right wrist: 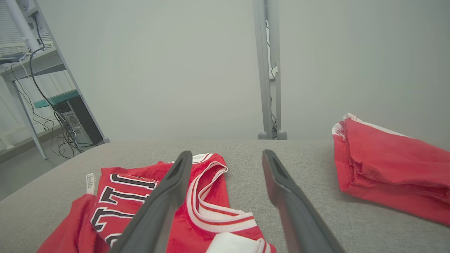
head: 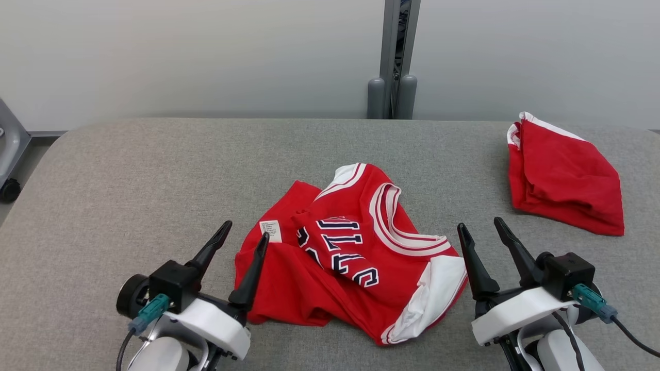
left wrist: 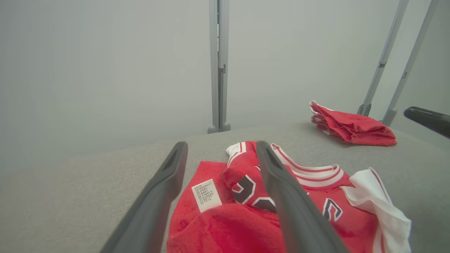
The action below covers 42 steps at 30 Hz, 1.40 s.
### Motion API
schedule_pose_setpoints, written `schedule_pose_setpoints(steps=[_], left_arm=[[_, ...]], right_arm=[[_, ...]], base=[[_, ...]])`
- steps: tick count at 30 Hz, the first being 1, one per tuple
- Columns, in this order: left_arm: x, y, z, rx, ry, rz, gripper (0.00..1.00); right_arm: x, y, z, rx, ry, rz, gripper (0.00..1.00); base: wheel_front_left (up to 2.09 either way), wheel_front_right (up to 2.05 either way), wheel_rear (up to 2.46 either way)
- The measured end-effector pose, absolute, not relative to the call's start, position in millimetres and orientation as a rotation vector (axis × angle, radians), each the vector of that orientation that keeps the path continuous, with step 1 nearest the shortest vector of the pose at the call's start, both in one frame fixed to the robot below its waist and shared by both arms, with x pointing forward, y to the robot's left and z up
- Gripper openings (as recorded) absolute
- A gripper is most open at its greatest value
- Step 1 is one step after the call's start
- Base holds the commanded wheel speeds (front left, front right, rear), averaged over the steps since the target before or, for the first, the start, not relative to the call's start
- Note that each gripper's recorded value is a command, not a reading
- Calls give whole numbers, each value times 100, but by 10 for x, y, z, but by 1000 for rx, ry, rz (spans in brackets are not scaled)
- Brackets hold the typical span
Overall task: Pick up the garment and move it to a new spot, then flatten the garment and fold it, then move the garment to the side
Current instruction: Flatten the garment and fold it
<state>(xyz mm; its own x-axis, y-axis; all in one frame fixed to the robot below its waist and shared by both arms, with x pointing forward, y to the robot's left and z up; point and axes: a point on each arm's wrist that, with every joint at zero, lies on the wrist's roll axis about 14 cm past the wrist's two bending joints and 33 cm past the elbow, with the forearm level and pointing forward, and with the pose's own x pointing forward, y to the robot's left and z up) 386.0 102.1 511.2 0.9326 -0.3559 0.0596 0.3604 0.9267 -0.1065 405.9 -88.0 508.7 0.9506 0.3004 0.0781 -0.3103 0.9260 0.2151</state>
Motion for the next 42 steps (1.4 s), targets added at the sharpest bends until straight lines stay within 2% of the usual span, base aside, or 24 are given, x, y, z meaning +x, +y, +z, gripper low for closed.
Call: schedule_pose_setpoints(steps=[12, 21, 24, 42], left_arm=[[3865, 1427, 4659, -117, 95, -267, 100], [3980, 1382, 4339, -125, 211, -282, 100], [4017, 1201, 4136, -147, 292, -333, 100], [4073, 1158, 3791, -171, 439, -342, 100]], right_arm=[[4062, -928, 5041, 226, -32, 300, 100], [4101, -1013, 4982, 224, -19, 275, 100], [4138, -1061, 4935, 221, -7, 262, 100], [4161, -1188, 4850, 214, 11, 226, 100]], base=[[0, 0, 0], [0, 0, 0], [0, 0, 0], [0, 0, 0]])
